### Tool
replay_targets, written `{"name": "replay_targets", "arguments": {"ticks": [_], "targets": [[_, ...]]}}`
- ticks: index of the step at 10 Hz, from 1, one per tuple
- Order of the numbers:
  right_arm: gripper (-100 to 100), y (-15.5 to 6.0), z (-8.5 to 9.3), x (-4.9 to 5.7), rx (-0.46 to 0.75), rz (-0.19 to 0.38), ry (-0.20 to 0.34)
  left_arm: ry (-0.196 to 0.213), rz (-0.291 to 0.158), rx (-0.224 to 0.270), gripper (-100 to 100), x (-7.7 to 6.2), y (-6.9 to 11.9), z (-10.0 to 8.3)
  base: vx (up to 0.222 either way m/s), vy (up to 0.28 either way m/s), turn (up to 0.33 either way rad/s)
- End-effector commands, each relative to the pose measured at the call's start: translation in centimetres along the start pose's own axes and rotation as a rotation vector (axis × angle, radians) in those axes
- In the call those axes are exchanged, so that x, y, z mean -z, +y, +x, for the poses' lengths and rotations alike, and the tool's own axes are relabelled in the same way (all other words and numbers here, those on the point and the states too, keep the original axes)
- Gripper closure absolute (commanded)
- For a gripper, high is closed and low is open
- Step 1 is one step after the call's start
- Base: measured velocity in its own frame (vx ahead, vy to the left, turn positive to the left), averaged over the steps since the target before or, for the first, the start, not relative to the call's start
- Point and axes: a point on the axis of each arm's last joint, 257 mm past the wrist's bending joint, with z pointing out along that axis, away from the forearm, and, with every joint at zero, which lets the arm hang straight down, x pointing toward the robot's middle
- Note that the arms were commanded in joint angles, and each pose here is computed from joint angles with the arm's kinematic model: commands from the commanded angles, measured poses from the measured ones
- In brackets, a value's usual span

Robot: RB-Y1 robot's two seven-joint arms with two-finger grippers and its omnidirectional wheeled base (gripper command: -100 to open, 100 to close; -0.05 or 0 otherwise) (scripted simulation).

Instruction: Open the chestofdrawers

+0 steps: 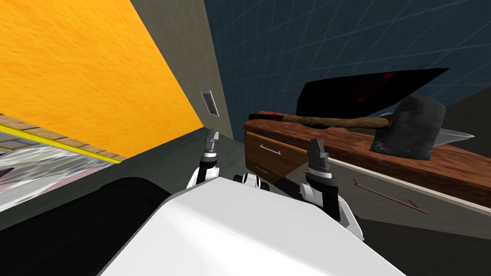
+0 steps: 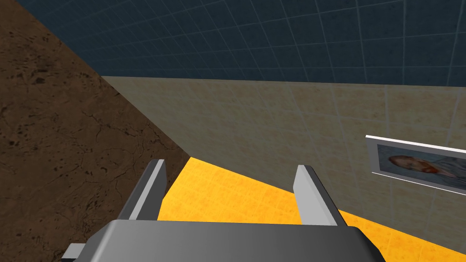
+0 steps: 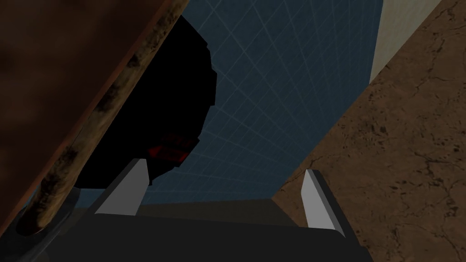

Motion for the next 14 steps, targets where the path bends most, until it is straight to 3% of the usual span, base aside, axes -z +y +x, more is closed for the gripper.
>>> {"name": "replay_targets", "arguments": {"ticks": [1,11,14], "targets": [[-100,-0.1,0.0,0.1,0.07,-0.008,-0.001,0.0,0.0,0.0,0,0.0,0.0,0.0,0.015,0.022,0.001],[-100,-1.4,0.0,1.0,0.395,-0.049,-0.007,0.0,0.0,0.0,0,0.0,0.0,0.0,0.02,0.055,-0.021],[-100,-2.4,0.1,1.8,0.517,-0.06,-0.009,0.0,0.0,0.0,0,0.0,0.0,0.0,0.031,0.063,-0.032]]}}
